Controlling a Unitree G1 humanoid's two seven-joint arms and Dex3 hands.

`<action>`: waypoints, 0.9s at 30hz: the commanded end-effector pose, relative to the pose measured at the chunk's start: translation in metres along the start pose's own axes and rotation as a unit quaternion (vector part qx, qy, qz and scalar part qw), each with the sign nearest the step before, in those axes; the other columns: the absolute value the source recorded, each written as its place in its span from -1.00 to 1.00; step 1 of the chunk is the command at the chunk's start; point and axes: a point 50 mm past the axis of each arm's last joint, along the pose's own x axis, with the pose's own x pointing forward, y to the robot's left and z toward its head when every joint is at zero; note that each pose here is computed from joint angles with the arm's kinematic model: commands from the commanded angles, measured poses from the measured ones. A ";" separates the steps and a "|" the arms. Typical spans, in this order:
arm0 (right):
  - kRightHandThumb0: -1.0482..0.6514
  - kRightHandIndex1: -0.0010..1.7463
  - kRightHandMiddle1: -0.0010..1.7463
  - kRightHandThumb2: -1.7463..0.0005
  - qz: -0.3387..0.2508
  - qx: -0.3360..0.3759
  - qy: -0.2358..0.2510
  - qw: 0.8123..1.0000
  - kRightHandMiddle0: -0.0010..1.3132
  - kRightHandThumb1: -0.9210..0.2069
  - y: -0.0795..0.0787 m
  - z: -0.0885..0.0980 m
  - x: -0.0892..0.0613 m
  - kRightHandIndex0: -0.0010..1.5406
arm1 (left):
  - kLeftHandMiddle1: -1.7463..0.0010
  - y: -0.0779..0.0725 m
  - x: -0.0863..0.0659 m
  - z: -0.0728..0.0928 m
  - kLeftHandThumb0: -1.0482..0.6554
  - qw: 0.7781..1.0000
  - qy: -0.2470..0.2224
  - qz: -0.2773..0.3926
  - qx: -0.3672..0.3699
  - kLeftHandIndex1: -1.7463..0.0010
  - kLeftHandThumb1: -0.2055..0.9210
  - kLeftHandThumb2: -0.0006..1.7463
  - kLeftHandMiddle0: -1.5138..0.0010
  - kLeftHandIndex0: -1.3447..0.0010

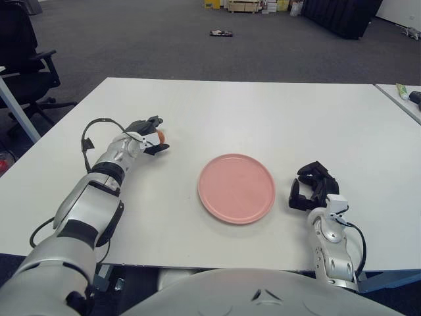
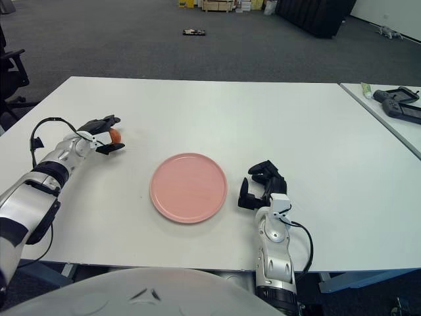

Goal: Put the apple into the plate.

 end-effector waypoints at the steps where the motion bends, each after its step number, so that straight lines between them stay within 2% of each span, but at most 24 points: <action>1: 0.22 1.00 0.83 -1.00 -0.009 -0.004 0.025 1.000 0.14 0.81 -0.005 -0.009 -0.003 0.23 | 0.76 -0.008 -0.002 -0.009 -0.79 0.999 0.019 -0.019 0.023 0.38 0.57 -0.25 1.00 1.00; 8: 0.22 1.00 0.84 -1.00 -0.011 -0.002 0.022 1.000 0.13 0.80 -0.006 -0.009 -0.003 0.23 | 0.78 -0.014 -0.004 -0.014 -0.75 0.998 0.030 -0.032 0.044 0.47 0.47 -0.19 1.00 1.00; 20: 0.22 1.00 0.86 -1.00 -0.012 -0.006 0.015 1.000 0.11 0.79 -0.008 -0.007 -0.003 0.22 | 0.82 -0.031 -0.007 -0.017 -0.77 0.993 0.035 -0.062 0.095 0.67 0.49 -0.20 1.00 1.00; 27: 0.22 1.00 0.86 -1.00 -0.015 -0.004 0.016 1.000 0.11 0.79 -0.009 -0.006 -0.004 0.22 | 0.82 -0.037 -0.007 -0.016 -0.74 0.991 0.038 -0.078 0.106 0.71 0.45 -0.19 1.00 1.00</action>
